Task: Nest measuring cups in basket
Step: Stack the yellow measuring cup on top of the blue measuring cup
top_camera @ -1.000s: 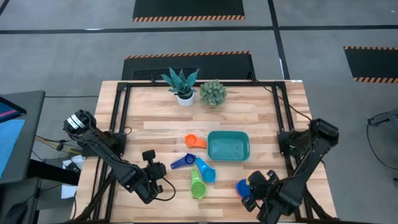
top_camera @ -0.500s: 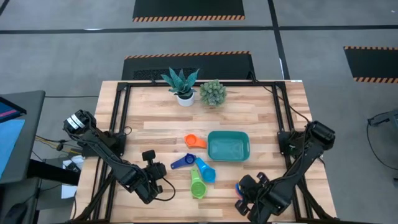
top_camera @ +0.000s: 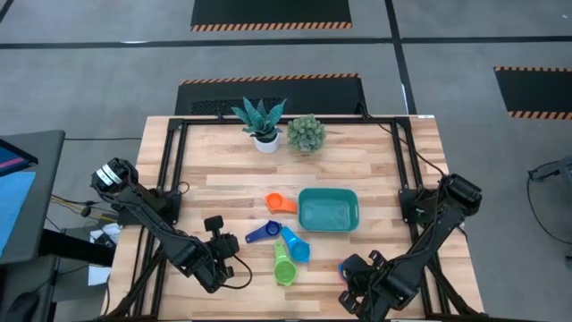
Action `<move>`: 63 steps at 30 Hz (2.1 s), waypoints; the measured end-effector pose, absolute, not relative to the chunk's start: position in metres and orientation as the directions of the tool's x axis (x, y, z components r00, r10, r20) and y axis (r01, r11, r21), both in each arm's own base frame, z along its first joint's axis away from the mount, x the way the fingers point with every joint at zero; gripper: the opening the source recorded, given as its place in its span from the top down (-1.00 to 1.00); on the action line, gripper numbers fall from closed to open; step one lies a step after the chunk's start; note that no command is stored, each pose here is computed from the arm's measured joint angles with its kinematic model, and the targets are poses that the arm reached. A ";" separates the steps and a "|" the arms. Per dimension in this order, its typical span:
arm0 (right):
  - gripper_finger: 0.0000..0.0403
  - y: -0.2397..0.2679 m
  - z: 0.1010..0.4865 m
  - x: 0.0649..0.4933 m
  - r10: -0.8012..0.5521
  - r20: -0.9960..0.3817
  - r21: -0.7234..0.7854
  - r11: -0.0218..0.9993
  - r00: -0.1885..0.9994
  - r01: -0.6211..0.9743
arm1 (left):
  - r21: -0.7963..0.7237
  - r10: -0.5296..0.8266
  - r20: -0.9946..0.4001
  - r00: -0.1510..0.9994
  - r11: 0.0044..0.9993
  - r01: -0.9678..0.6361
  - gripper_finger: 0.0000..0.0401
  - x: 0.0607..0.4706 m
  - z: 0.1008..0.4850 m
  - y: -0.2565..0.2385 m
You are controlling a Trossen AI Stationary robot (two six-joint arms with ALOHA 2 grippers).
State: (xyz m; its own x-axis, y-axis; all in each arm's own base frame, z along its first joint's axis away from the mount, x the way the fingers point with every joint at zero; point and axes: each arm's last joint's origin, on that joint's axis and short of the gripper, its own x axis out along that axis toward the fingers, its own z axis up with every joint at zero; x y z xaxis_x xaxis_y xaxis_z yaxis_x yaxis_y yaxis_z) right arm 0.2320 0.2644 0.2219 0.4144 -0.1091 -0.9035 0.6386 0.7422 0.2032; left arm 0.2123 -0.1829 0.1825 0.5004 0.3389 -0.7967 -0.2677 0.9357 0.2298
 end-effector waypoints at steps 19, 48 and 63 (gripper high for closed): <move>0.42 0.261 0.221 0.234 -0.081 -0.926 0.183 0.756 0.368 0.628 | 0.221 0.335 -0.795 0.505 0.936 -0.273 1.00 0.213 0.183 -0.183; 0.71 0.235 0.217 0.201 -0.385 -0.916 -0.218 0.713 0.112 0.666 | 0.189 0.317 -0.789 0.526 0.940 -0.283 1.00 0.215 0.183 -0.186; 0.91 0.227 0.176 0.180 -0.341 -0.940 -0.274 0.697 -0.029 0.663 | 0.167 0.293 -0.803 0.519 0.946 -0.276 1.00 0.215 0.183 -0.187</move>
State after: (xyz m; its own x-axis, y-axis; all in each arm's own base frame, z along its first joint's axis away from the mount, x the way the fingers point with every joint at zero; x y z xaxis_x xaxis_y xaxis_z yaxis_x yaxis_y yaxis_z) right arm 0.1802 0.2265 0.1762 -0.0295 -0.3409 -0.9397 0.6630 0.6969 -0.2736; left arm 0.2153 -0.1867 0.1830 0.5190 0.2934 -0.8028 -0.2760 0.9465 0.1674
